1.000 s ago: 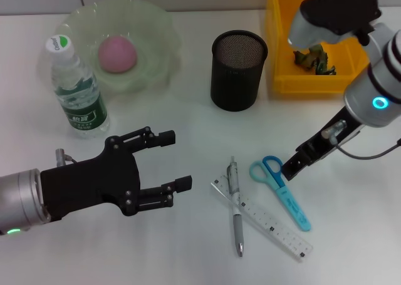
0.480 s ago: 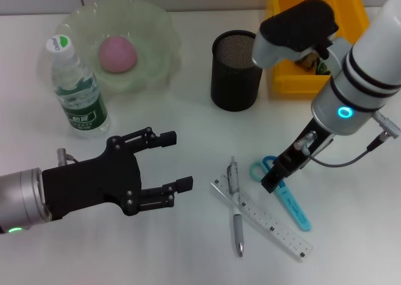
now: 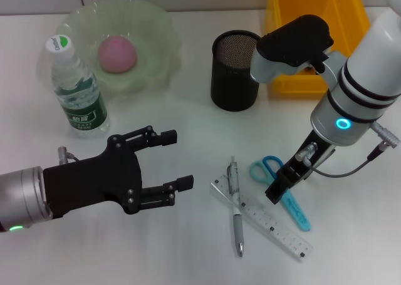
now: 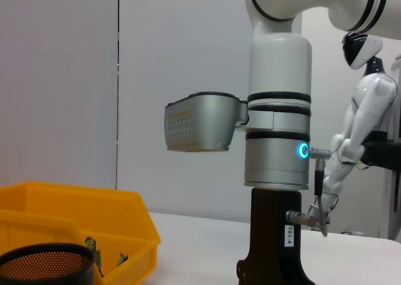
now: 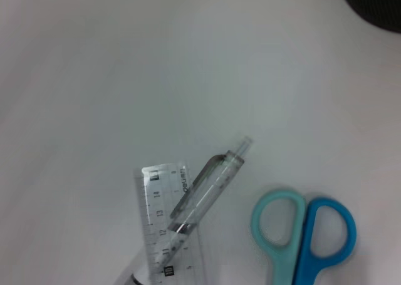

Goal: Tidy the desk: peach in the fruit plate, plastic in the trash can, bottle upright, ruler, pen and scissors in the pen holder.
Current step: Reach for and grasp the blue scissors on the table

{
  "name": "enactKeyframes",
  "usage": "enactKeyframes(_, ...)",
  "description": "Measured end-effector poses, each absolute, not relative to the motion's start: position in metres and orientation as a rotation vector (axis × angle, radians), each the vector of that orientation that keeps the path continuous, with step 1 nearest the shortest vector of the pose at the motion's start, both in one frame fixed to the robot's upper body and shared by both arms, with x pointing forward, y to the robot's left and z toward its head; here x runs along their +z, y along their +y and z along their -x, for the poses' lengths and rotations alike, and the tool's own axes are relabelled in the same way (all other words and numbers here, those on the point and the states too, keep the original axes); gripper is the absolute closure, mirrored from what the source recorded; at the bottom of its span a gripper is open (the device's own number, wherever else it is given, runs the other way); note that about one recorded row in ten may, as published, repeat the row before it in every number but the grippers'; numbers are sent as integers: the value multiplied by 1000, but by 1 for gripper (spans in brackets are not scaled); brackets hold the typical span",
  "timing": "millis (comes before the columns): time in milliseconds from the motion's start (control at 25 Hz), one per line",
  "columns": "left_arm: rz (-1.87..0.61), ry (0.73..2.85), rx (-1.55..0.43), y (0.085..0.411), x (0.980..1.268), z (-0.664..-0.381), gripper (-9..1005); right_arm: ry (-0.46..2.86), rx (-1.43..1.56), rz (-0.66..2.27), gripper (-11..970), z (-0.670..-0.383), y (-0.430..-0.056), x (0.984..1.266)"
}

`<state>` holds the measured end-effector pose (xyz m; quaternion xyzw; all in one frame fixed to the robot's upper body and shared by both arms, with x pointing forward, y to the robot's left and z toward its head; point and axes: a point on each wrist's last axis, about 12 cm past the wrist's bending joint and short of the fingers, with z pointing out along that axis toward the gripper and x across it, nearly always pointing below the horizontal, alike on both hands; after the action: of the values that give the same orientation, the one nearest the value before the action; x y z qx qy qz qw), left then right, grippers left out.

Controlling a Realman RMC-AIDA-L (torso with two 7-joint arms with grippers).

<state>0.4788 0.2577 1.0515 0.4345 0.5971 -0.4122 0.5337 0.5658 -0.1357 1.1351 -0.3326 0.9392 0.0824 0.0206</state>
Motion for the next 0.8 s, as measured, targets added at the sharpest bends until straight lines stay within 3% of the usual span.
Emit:
enactKeyframes(240, -1036, 1422, -984, 257, 1051, -479, 207, 2917, 255, 1020, 150, -567, -136, 1132)
enactKeyframes(480, -1043, 1421, -989, 256, 1051, -478, 208, 2916, 252, 1022, 316, -567, -136, 1132)
enactKeyframes(800, -1046, 1421, -990, 255, 1050, -477, 208, 2909, 245, 1030, 380, -568, -134, 1132)
